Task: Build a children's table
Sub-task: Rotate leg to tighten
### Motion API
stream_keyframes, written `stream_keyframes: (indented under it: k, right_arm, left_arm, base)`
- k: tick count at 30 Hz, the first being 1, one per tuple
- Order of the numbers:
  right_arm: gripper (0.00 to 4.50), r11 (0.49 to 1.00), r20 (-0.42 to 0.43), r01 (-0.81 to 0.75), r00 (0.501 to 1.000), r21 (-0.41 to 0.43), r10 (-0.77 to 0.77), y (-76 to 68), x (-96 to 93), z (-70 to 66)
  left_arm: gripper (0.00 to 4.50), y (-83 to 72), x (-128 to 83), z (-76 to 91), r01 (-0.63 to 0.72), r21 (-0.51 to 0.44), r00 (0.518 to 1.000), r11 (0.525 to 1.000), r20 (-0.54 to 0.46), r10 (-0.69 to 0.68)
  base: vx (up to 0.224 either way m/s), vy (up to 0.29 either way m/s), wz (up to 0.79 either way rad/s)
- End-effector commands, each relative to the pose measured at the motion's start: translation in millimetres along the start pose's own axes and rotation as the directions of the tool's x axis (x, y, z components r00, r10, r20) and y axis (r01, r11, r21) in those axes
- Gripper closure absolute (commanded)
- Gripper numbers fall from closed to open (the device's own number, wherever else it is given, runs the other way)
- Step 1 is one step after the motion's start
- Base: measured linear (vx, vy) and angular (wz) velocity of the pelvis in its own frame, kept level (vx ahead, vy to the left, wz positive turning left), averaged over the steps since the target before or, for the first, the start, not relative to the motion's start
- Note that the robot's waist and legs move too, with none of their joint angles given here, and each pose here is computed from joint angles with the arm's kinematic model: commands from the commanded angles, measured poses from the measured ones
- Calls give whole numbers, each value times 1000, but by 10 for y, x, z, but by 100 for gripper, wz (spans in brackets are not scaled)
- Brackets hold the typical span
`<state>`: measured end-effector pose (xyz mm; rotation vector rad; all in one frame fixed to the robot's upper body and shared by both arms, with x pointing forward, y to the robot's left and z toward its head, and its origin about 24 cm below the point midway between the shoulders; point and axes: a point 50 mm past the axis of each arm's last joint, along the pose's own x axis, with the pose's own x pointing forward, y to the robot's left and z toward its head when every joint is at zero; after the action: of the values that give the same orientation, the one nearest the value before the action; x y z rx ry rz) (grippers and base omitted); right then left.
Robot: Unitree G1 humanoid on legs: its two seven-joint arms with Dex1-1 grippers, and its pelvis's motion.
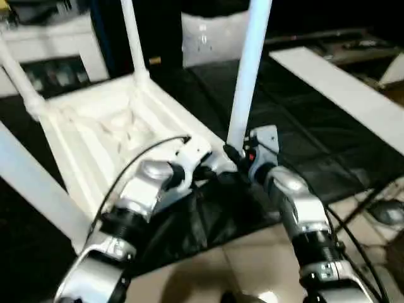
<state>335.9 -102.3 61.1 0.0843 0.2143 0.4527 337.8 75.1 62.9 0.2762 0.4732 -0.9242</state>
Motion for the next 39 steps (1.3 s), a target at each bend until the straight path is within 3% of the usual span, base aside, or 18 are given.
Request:
stream_keyframes:
  k: [1,9,10,15,20,23,29,33,34,37,39]
  right_arm:
    - [161,992,-7,-129,992,8,129,233,5,-81]
    - [108,994,79,-110,991,-24,112,-6,-245,-49]
    - [82,993,85,-116,989,-24,117,-32,-297,-48]
    - [46,981,107,-190,975,-34,192,-18,-467,-68]
    - [7,979,122,-191,972,-68,198,-22,-574,-60]
    - [0,981,133,-184,973,-55,190,-10,-612,-45]
    - [0,963,169,-264,948,-62,271,106,-637,39]
    - [0,960,201,-274,939,-60,281,127,-660,99]
    - [0,956,228,-290,929,-40,291,140,-682,141]
    - [0,947,243,-319,917,-32,317,163,-700,174]
    - [0,943,242,-331,913,-35,329,176,-701,192]
  left_arm:
    - [450,-70,-3,282,57,114,993,992,100,-69]
    - [450,93,-127,166,3,134,997,991,76,-14]
    - [450,118,-150,153,-4,145,997,989,76,-7]
    - [450,221,-224,107,-54,154,995,987,89,40]
    - [450,239,-305,125,-26,152,990,988,142,4]
    - [395,205,-349,163,-3,123,979,992,201,-22]
    - [356,94,-386,162,27,21,954,999,298,-32]
    - [327,62,-436,99,-10,4,947,1000,321,8]
    - [311,56,-503,63,-70,-50,933,996,351,83]
    - [306,34,-579,28,-99,-116,916,988,378,137]
    - [279,-19,-658,-17,-98,-142,911,985,386,146]
  base:
    - [0,0,0]
    - [0,0,0]
    - [0,0,0]
    - [0,0,0]
    - [0,0,0]
    - [0,0,0]
    - [0,0,0]
    - [0,0,0]
    - [0,0,0]
    - [0,0,0]
    - [0,0,0]
